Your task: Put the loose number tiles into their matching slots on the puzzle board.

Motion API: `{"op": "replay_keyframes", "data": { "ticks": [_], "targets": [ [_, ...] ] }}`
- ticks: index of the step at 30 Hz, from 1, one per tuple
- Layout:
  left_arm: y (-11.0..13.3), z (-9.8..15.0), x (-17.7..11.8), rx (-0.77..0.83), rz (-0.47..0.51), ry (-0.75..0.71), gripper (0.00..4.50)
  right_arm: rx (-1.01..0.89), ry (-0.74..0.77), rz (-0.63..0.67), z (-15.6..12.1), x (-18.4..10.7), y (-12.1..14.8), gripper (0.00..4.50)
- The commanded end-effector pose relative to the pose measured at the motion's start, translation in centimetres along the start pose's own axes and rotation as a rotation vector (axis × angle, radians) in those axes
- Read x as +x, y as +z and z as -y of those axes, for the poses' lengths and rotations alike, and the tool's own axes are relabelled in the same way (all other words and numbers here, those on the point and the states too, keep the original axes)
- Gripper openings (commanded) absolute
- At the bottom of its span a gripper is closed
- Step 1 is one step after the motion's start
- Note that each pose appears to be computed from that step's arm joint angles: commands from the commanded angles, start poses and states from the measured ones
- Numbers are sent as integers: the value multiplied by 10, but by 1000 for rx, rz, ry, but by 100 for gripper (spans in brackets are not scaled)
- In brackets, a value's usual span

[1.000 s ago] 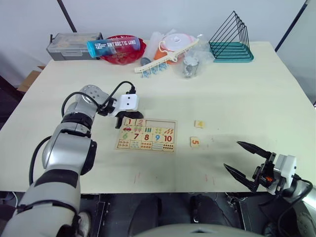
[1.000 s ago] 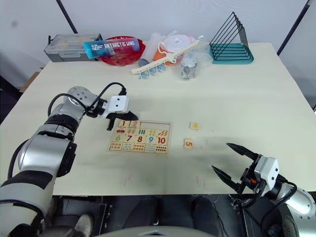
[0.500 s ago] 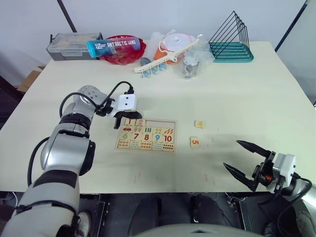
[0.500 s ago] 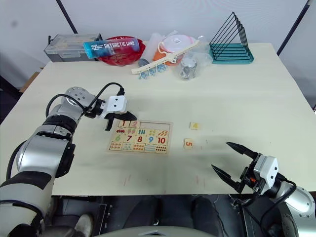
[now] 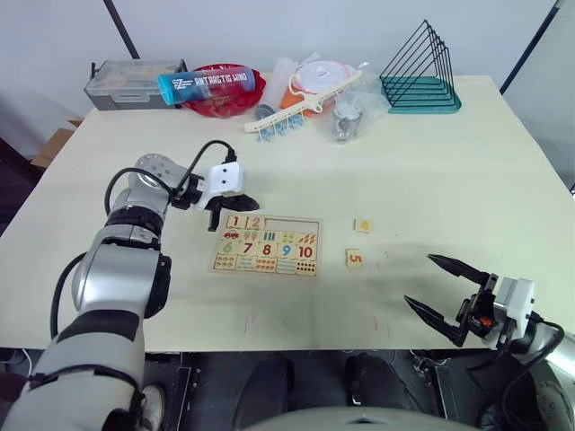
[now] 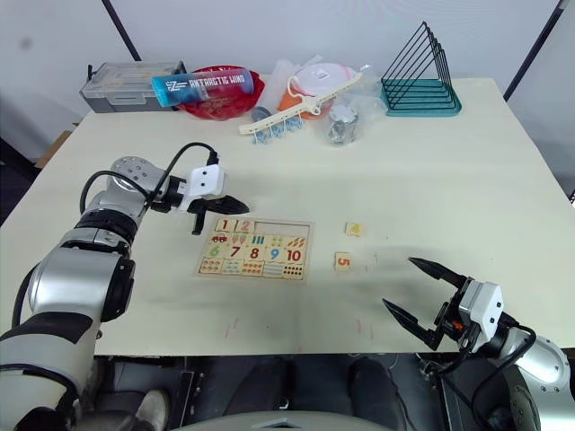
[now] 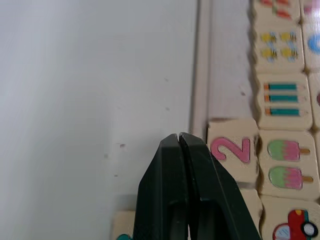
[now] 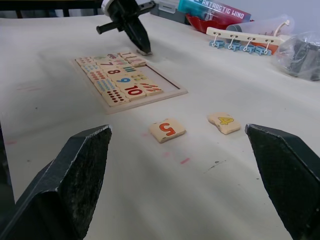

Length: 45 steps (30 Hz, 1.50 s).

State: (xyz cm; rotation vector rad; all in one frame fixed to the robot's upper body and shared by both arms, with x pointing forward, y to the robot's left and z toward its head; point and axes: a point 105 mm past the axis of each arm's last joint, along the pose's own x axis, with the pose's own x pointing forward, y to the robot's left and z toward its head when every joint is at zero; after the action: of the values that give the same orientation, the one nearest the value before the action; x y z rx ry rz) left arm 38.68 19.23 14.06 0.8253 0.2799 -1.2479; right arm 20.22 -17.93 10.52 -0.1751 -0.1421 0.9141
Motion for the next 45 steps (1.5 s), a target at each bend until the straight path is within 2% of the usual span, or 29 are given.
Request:
{"op": "replay_keyframes", "data": {
  "ticks": [1, 11, 19, 22, 24, 25, 26, 28, 29, 30, 31, 37, 45],
  "targets": [
    [16, -17, -18, -36, 114, 102, 6, -20, 4, 17, 2, -1, 7, 450],
    [15, -20, -51, -210, 347, 213, 6, -22, -3, 3, 9, -6, 8, 450],
    [-13, -7, -80, -303, 367, 353, 6, -12, -45, -12, 18, -13, 9, 450],
    [-27, 5, -86, -337, 361, 398, 86, 2, -64, -25, 20, -18, 9, 450],
    [-34, 15, -90, -358, 354, 424, 174, 12, -79, -35, 21, -21, 10, 450],
    [-38, 19, -93, -366, 350, 442, 254, 18, -85, -41, 21, -23, 10, 450],
    [-42, 25, -95, -380, 347, 458, 254, 23, -92, -48, 21, -25, 9, 450],
    [-49, 39, -100, -407, 339, 479, 356, 36, -107, -59, 22, -29, 10, 450],
    [-52, 47, -101, -420, 332, 485, 356, 42, -114, -62, 22, -31, 10, 450],
    [-55, 55, -103, -435, 329, 495, 423, 48, -124, -66, 22, -32, 11, 450],
    [-57, 61, -104, -447, 327, 503, 445, 53, -132, -69, 23, -34, 11, 450],
    [-64, 100, -112, -528, 347, 503, 445, 65, -163, -85, 24, -40, 12, 450],
    [-67, 141, -102, -564, 289, 485, 445, 76, -200, -108, 24, -48, 10, 450]
  ]
}}
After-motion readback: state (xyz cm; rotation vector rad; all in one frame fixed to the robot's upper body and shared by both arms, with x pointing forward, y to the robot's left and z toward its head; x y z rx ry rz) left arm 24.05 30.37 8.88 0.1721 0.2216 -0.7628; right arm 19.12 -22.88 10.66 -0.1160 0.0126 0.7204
